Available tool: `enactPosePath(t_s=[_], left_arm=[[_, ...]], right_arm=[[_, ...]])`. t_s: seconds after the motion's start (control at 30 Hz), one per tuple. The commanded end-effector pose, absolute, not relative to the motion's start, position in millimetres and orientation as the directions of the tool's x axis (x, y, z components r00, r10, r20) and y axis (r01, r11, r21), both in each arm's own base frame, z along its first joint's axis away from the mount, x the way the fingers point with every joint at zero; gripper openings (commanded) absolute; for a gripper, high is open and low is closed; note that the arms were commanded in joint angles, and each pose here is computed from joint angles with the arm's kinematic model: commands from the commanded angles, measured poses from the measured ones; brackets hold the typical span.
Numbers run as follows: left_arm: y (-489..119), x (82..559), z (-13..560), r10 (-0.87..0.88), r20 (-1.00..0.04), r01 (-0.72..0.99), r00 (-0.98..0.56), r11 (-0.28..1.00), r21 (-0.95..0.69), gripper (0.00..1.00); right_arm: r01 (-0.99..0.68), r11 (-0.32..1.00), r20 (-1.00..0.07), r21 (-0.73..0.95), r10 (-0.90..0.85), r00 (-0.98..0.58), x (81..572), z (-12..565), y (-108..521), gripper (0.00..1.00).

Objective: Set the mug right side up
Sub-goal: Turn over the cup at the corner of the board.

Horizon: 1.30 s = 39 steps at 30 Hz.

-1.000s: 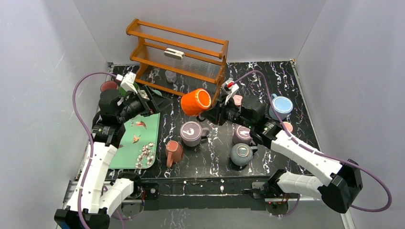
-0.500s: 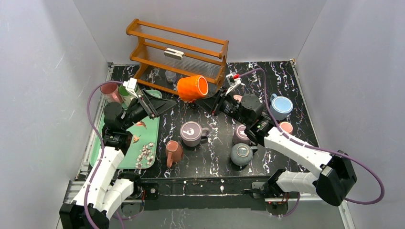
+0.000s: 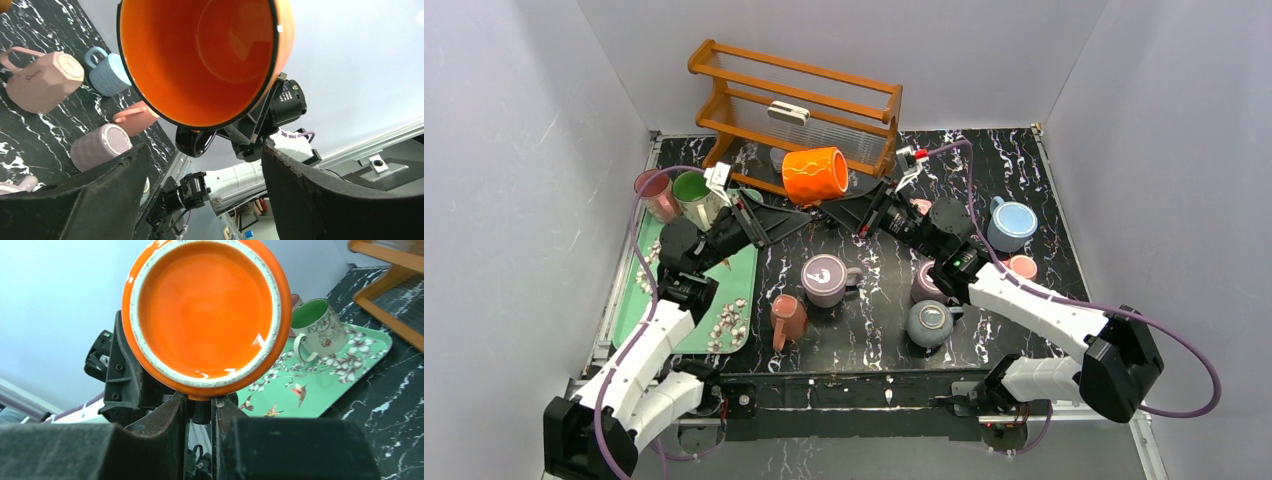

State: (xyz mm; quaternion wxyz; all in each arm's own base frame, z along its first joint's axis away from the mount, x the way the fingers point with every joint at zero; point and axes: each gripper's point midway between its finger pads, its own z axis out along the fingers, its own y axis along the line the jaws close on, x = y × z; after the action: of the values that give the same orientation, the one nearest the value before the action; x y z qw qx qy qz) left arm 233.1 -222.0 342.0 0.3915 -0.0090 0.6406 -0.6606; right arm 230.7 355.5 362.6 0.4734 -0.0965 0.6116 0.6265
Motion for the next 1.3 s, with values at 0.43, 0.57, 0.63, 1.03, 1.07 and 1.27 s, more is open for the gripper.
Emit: enactPosePath(t_s=[0.43,0.57,0.63,1.03,1.07,1.27], left_arm=[[-249,227,367,-0.528,-0.55,0.606,-0.647,0.081,-0.791,0.47],[-249,225,375,-0.54,-0.543,0.616,-0.643,0.058,-0.786,0.44],[-249,223,381,-0.545,-0.547,0.629,-0.636,0.045,-0.776,0.42],[-244,217,398,-0.588,-0.574,0.687,-0.57,0.042,-0.725,0.0],[-243,216,398,-0.591,-0.58,0.694,-0.56,0.047,-0.719,0.0],[-239,221,391,-0.613,-0.601,0.707,-0.513,0.095,-0.701,0.0]], right_arm=[[-0.823,-0.063,-0.657,0.565,0.568,-0.495,191,451,349,0.01],[-0.822,-0.071,-0.66,0.565,0.558,-0.502,188,449,349,0.01],[-0.822,-0.074,-0.66,0.565,0.558,-0.504,186,449,348,0.01],[-0.82,-0.024,-0.695,0.572,0.517,-0.5,187,429,350,0.01],[-0.817,-0.013,-0.695,0.577,0.517,-0.499,188,427,350,0.04],[-0.828,0.049,-0.713,0.558,0.538,-0.449,191,425,340,0.31]])
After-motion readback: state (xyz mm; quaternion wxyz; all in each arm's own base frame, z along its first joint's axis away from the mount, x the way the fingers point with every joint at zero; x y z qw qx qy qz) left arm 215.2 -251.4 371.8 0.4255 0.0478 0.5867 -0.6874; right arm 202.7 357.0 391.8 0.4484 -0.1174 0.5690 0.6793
